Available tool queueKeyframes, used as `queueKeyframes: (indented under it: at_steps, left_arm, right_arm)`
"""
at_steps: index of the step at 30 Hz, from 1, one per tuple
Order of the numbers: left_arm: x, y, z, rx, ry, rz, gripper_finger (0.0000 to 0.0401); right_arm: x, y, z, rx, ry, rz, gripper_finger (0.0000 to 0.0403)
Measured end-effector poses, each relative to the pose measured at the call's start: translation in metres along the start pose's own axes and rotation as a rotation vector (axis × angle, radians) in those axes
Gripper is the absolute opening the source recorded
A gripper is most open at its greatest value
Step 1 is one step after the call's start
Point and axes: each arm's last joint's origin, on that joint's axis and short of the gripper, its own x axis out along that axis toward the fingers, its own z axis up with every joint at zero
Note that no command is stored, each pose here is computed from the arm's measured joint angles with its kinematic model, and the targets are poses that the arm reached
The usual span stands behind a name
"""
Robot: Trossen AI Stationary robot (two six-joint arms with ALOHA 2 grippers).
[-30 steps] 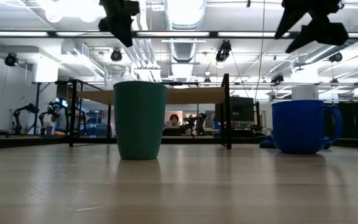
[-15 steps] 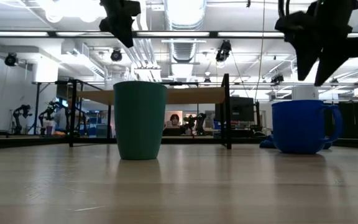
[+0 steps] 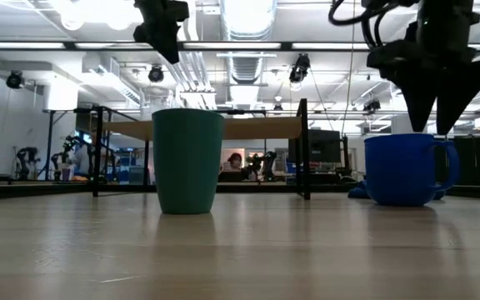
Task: Stack small to large cups/mugs on shelf
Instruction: Put the blue cup on the shelf
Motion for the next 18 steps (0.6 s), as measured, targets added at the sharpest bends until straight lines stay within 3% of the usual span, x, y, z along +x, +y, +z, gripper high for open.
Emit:
queueKeyframes:
  at_steps: [9, 14, 18]
  left_arm:
    - [0.000, 0.000, 0.000, 0.001, 0.000, 0.001, 0.0083]
    - [0.000, 0.000, 0.000, 0.001, 0.001, 0.000, 0.0083]
    - [0.000, 0.000, 0.000, 0.001, 0.001, 0.001, 0.0083]
  right_arm:
    - [-0.014, 0.005, -0.017, -0.049, 0.009, 0.103, 0.0192]
    - [-0.010, 0.009, -0.037, -0.056, 0.016, 0.081, 0.0192]
    - [-0.005, 0.012, -0.052, -0.049, -0.086, 0.070, 0.0192]
